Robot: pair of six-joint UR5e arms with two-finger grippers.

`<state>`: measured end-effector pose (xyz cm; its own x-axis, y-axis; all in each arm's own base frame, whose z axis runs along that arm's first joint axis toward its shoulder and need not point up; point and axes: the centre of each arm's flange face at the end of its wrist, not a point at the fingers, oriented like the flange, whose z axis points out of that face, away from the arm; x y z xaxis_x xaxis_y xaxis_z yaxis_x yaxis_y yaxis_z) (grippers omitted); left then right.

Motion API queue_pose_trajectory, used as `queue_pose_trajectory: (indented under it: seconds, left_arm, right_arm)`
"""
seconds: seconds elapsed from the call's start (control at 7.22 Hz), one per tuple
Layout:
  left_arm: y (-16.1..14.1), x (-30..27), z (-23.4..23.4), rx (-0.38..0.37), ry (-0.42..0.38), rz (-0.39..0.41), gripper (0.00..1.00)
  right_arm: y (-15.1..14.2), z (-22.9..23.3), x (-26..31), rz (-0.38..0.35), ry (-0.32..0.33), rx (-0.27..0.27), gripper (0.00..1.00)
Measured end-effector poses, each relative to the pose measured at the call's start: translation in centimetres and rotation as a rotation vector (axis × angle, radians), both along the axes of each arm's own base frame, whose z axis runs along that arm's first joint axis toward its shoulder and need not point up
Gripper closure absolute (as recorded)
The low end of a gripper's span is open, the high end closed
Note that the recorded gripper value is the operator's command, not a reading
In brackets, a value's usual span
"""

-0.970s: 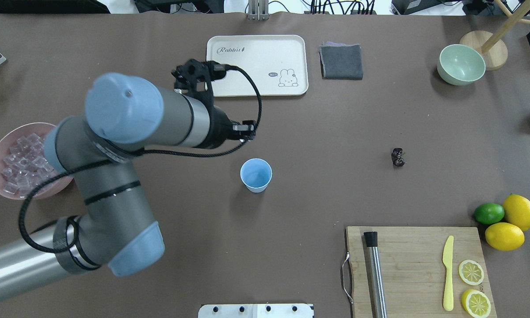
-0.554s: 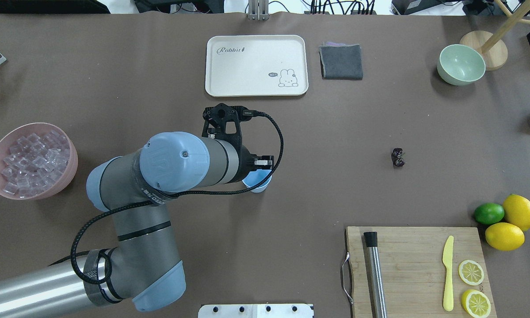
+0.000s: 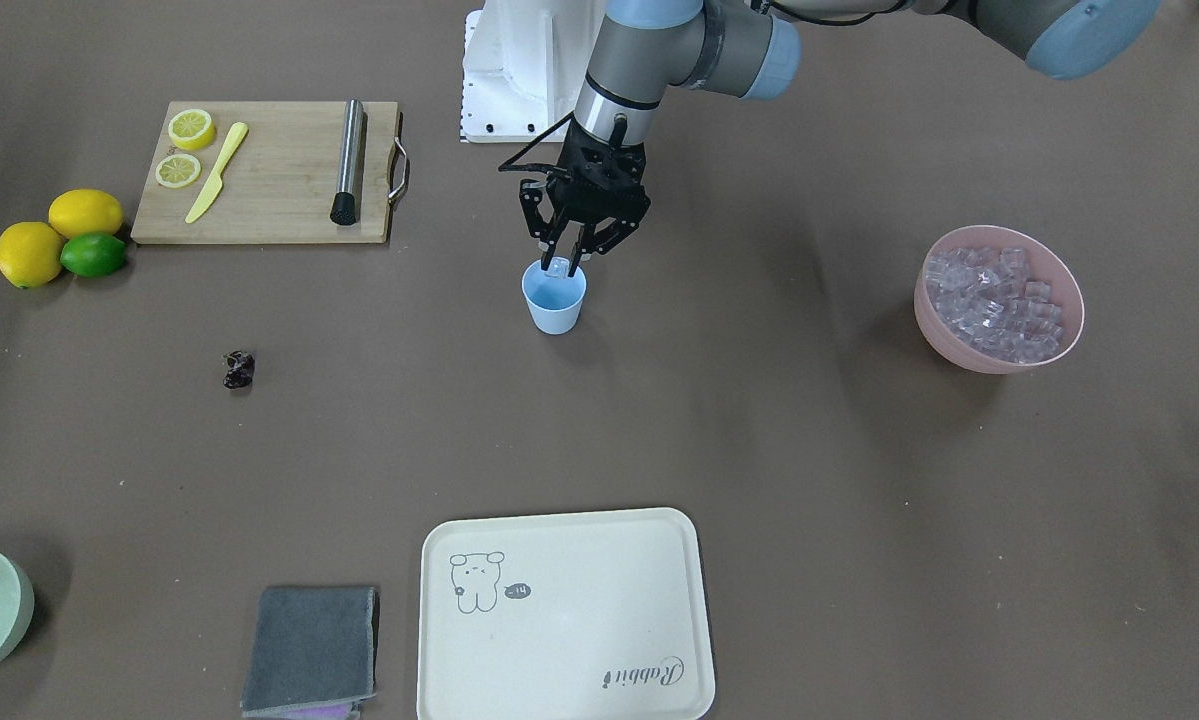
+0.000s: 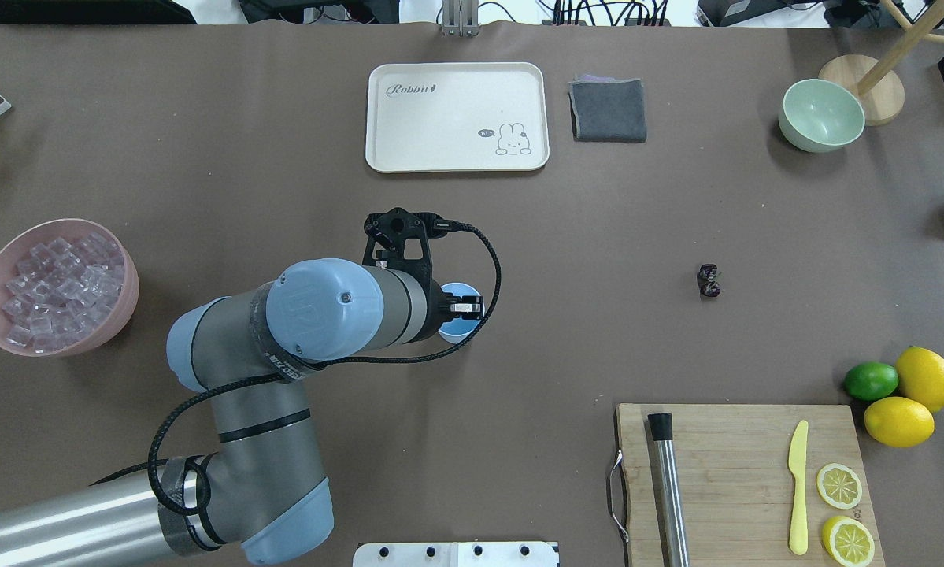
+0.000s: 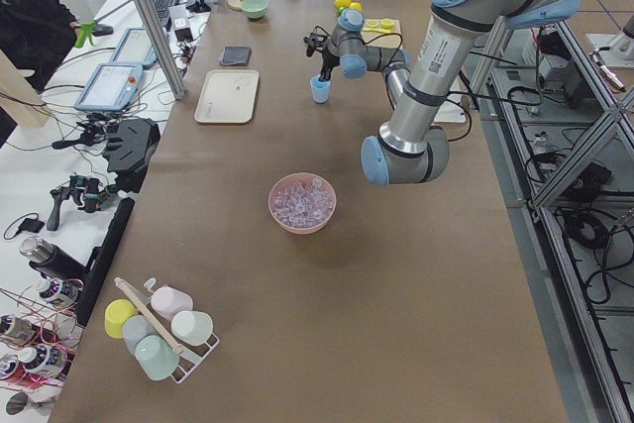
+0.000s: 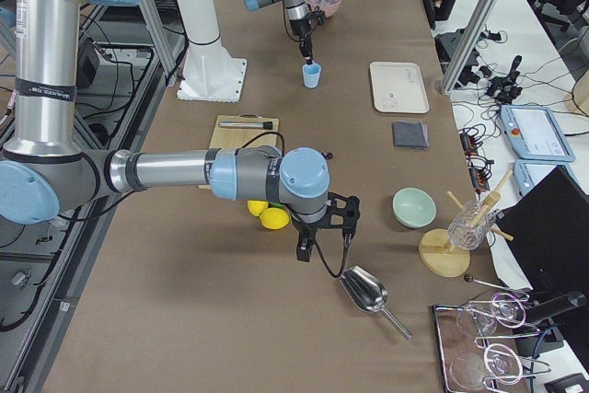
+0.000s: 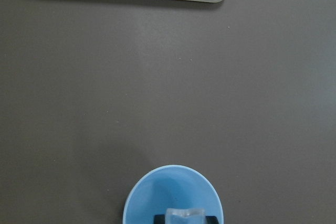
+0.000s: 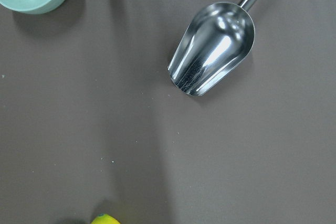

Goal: Put ice and cherries in cup
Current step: 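Open the left gripper to drop the ice cube into the cup, then move the left gripper back over the pink ice bowl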

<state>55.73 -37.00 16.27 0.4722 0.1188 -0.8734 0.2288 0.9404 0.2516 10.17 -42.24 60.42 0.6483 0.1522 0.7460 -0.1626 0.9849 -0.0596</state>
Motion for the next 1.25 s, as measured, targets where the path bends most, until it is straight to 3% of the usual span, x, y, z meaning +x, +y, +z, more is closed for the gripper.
queue_pose_trajectory:
  seconds: [0.42,0.55,0.97,1.25]
  left_arm:
    - [0.1,-1.1,-0.4,-0.033,0.005,-0.020,0.02]
    - [-0.1,-3.4,-0.1,-0.076,-0.029,-0.050,0.02]
    - [0.7,-16.5,7.7,-0.245,-0.108,-0.192,0.02]
    - [-1.6,-26.3,13.0,-0.427,-0.118,-0.334,0.02]
  right_arm:
    - [-0.3,-0.3,0.0,-0.001,0.003,0.009,0.00]
    - [-0.7,-0.7,0.1,-0.001,0.004,0.018,0.00]
    - [-2.0,-2.2,-0.5,-0.015,0.004,0.049,0.00]
    - [-3.1,-2.8,-2.0,-0.051,0.005,0.064,0.00]
